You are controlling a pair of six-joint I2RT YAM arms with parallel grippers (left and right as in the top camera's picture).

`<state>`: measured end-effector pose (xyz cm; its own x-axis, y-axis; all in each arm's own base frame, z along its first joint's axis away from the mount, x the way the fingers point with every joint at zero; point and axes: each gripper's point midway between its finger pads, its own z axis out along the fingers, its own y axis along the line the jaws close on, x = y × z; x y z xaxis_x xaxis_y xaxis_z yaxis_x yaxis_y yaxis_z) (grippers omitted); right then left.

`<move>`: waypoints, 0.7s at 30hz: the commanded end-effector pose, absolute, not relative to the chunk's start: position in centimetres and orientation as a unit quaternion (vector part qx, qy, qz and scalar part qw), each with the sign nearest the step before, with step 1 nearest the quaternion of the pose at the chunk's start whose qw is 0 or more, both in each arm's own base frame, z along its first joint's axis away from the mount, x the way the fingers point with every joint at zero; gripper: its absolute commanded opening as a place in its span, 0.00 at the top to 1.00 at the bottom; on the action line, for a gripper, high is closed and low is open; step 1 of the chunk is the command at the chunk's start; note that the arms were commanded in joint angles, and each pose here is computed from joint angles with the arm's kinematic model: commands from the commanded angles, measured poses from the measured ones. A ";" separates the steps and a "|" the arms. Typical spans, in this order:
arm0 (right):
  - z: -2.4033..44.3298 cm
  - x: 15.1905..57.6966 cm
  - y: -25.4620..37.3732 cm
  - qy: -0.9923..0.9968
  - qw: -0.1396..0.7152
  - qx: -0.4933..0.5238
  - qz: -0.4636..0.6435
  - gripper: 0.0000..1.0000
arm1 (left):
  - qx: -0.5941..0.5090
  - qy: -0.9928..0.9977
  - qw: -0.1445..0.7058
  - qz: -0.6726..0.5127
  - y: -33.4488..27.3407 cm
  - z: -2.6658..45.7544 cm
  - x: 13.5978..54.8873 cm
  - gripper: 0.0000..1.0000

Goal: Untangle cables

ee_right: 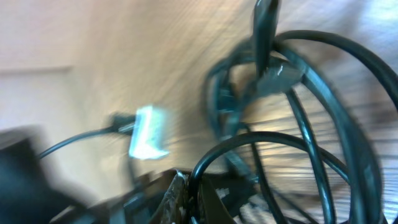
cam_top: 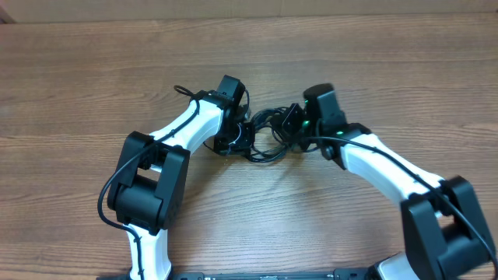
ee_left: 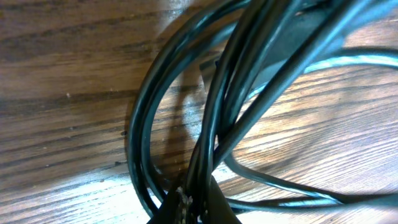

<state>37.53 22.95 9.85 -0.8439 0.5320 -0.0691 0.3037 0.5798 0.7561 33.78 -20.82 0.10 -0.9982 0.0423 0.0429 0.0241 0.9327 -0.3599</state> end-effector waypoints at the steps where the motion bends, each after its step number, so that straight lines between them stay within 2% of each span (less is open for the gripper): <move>1: 15.2 36.7 24.2 0.854 0.153 0.133 0.480 0.96 | -0.029 -0.987 0.028 0.157 -20.1 -0.9 33.2 0.96; 6: 18.7 36.3 23.6 0.816 0.136 0.088 0.555 0.96 | -0.029 -0.987 0.028 0.157 -20.1 -0.9 33.2 0.96; 11: 19.4 36.7 21.2 0.798 0.109 0.112 0.581 0.96 | -0.029 -0.987 0.028 0.157 -20.1 -0.9 33.2 0.96; 18: 14.7 36.0 18.7 0.835 0.065 0.220 0.500 0.96 | -0.029 -0.987 0.026 0.156 -20.1 -0.9 33.3 0.96; 21: 12.3 35.9 17.1 0.869 0.092 0.222 0.433 0.96 | -0.029 -0.987 0.027 0.156 -20.1 -0.9 33.3 0.96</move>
<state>35.33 18.60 13.14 -0.8890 0.4277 0.1637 0.3542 0.4157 0.8377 33.80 -20.82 0.10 -0.9982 0.0426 0.0419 0.0247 0.9327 -0.3599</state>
